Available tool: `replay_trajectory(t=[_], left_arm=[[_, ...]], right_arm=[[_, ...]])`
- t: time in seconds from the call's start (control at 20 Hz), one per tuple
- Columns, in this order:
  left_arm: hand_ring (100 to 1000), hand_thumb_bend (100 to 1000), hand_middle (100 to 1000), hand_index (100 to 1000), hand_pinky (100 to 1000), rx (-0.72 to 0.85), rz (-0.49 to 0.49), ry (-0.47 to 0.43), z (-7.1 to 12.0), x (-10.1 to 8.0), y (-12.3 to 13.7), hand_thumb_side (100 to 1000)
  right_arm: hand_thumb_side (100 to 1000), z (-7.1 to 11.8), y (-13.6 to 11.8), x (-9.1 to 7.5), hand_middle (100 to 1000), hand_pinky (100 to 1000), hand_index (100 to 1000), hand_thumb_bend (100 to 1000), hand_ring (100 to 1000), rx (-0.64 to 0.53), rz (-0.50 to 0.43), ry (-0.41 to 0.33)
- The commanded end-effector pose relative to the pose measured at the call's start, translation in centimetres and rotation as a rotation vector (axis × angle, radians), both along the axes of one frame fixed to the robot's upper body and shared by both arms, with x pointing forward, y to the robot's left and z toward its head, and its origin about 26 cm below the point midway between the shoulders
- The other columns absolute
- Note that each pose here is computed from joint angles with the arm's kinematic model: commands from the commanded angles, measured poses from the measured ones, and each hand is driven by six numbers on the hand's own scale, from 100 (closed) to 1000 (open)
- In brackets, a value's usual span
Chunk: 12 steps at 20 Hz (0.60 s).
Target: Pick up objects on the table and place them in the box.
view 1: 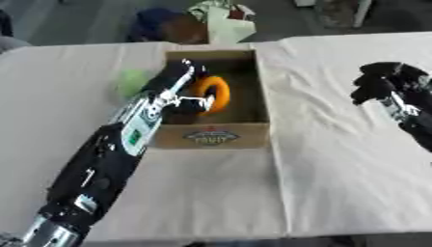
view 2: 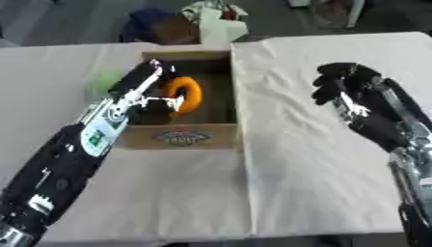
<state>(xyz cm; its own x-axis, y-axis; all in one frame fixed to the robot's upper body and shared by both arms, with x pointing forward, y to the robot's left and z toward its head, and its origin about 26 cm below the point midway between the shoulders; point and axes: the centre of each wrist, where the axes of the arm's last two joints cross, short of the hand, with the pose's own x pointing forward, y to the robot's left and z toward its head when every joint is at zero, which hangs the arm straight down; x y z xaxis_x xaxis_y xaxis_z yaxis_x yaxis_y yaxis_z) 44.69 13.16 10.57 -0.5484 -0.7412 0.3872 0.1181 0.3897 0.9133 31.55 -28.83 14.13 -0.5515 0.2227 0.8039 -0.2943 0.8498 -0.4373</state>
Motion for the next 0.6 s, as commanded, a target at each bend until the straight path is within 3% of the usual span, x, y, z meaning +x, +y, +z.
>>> replay_trajectory(t=[0.05,0.15,0.25,0.6], left_arm=[[669,510,669,816,651,-0.011,-0.002,-0.015,0.6,0.2,0.6,508],[723,656,725,837,686,-0.027,0.006,-0.026,1.3,0.1,1.2,611],[740,721,743,846,701,-0.043,0.014,-0.061,2.9,0.0,1.8,666],[703,675,713,836,682,-0.123,0.067,-0.202,10.3,-1.9,5.3,660]], right_arm=[[515,0.8,-0.1,0.0,624,594,787,100,611,-0.002,0.006,-0.027],[515,0.8,-0.1,0.0,624,594,787,100,611,-0.003,0.004,-0.026],[515,0.8,-0.2,0.0,624,594,786,100,611,-0.003,0.001,-0.025],[514,0.7,-0.6,-0.1,623,594,786,100,611,-0.008,-0.013,-0.024]])
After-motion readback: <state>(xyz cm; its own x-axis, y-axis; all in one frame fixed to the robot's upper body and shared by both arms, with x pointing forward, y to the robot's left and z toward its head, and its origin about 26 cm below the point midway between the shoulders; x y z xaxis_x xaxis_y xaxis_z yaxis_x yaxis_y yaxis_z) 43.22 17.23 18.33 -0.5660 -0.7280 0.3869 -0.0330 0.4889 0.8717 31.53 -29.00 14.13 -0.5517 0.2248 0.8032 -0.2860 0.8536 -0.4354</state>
